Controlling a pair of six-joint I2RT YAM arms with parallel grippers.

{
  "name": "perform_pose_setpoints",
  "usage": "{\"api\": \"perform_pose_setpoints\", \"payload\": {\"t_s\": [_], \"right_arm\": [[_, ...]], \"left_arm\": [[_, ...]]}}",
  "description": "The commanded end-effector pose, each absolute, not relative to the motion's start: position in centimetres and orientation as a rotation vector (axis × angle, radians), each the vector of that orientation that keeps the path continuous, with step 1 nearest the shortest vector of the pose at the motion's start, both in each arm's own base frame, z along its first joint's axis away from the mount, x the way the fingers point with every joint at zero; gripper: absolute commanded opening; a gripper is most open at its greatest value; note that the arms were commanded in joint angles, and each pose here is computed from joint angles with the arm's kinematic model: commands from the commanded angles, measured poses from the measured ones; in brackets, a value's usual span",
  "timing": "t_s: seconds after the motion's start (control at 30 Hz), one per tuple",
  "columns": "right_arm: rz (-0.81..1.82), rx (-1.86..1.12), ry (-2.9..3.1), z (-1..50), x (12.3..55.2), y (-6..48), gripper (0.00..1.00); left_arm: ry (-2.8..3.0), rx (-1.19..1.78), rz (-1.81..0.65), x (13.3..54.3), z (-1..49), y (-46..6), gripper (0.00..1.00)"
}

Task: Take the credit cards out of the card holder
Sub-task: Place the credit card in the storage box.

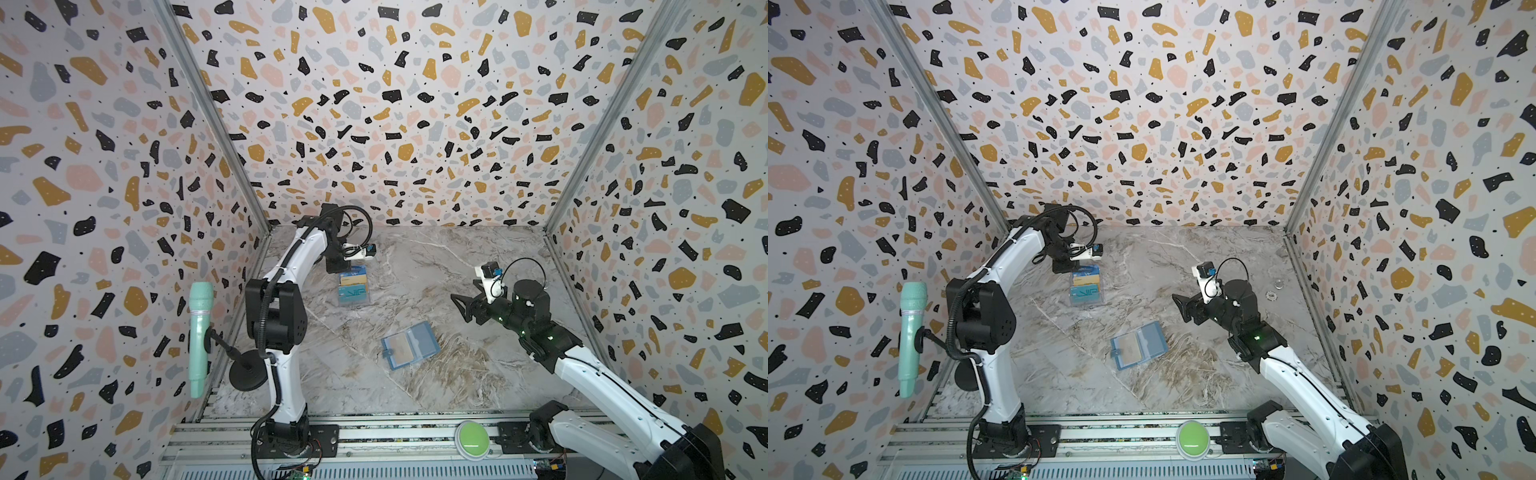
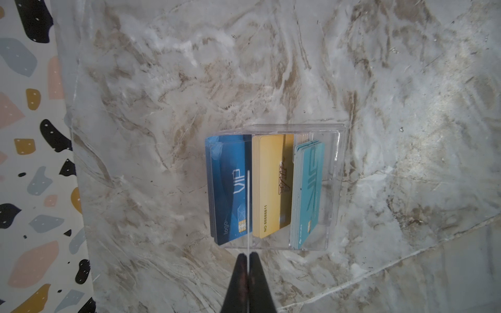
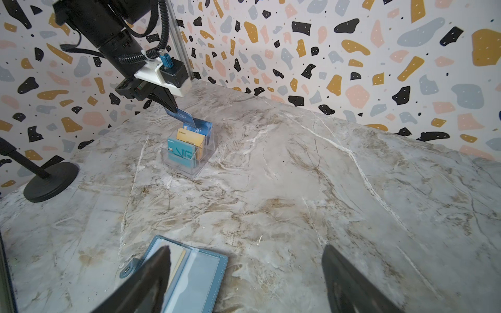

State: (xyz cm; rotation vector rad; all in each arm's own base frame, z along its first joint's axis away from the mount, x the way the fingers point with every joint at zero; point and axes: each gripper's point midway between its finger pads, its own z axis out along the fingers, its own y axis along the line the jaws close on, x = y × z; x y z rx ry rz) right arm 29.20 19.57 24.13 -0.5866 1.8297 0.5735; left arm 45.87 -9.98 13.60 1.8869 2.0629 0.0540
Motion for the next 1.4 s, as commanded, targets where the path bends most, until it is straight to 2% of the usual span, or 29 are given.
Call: {"api": "perform_pose_setpoints", "payload": {"t_s": [0.0, 1.37], "right_arm": [[0.567, -0.558, 1.811, 24.8, 29.4, 19.3, 0.88], [0.572, -0.574, 1.831, 24.0, 29.6, 19.6, 0.88]], "left_arm": [[2.021, 1.904, 0.006, 45.9, 13.9, -10.2, 0.00], [1.978, 1.863, -0.124, 47.8, 10.1, -11.0, 0.00]]}}
